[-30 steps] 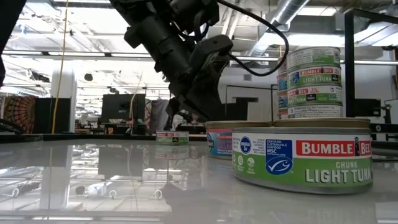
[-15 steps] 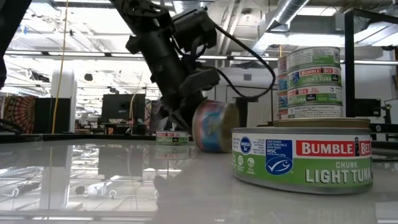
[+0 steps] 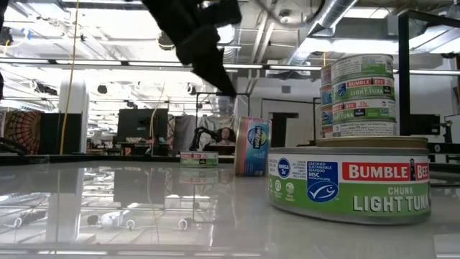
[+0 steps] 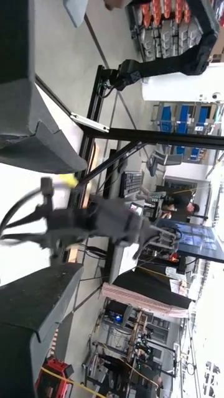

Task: Stack canned seafood by type on shelf
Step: Stack the blue tuna can on top of the other blue tuna can on the shelf

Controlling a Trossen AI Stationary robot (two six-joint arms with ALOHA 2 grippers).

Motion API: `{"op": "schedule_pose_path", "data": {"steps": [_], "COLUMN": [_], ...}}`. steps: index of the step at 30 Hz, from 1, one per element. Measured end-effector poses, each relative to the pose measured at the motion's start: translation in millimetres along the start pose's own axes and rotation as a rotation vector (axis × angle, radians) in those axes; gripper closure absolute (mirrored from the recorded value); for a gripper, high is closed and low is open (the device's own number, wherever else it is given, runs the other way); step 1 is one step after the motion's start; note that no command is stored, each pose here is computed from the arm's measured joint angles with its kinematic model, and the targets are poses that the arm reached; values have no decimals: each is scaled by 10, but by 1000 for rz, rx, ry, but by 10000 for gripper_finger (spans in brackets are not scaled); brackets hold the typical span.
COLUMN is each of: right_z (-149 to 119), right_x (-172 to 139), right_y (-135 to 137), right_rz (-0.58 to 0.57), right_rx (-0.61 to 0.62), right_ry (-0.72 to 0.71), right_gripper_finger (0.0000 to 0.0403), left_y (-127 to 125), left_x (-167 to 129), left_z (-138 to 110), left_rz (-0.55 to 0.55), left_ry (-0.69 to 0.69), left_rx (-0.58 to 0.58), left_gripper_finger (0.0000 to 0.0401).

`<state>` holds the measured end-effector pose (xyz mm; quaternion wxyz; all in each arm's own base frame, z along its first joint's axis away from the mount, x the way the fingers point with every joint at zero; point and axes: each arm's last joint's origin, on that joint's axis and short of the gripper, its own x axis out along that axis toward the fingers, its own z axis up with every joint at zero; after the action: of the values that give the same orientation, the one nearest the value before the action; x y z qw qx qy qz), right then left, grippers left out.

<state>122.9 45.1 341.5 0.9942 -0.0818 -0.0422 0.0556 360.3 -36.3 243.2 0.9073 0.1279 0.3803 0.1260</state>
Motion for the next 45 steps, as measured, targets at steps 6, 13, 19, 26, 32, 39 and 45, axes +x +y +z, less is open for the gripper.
{"op": "schedule_pose_path", "data": {"steps": [6,13,19,26,32,39,45], "right_z": [1,-12,-20,-47,-65,-88,-123], "right_x": [2,28,41,40,40,46,110], "right_y": [0,11,18,26,29,37,68], "right_rz": [0,2,4,10,12,13,18], "right_rx": [3,24,22,43,80,126,142], "right_ry": [-1,9,16,44,62,84,112], "right_gripper_finger": [131,131,131,131,131,131,131], "left_y": [-219,-551,-758,-957,-1028,-1012,-1023], "left_x": [-152,-127,-72,61,236,295,327], "left_z": [254,540,599,624,527,480,551], "left_rz": [23,-80,-248,-281,-261,-290,-254], "left_ry": [15,102,250,255,314,352,281], "left_rx": [75,437,779,1149,1433,1672,1746], "left_gripper_finger": [241,146,140,147,148,148,148]}}
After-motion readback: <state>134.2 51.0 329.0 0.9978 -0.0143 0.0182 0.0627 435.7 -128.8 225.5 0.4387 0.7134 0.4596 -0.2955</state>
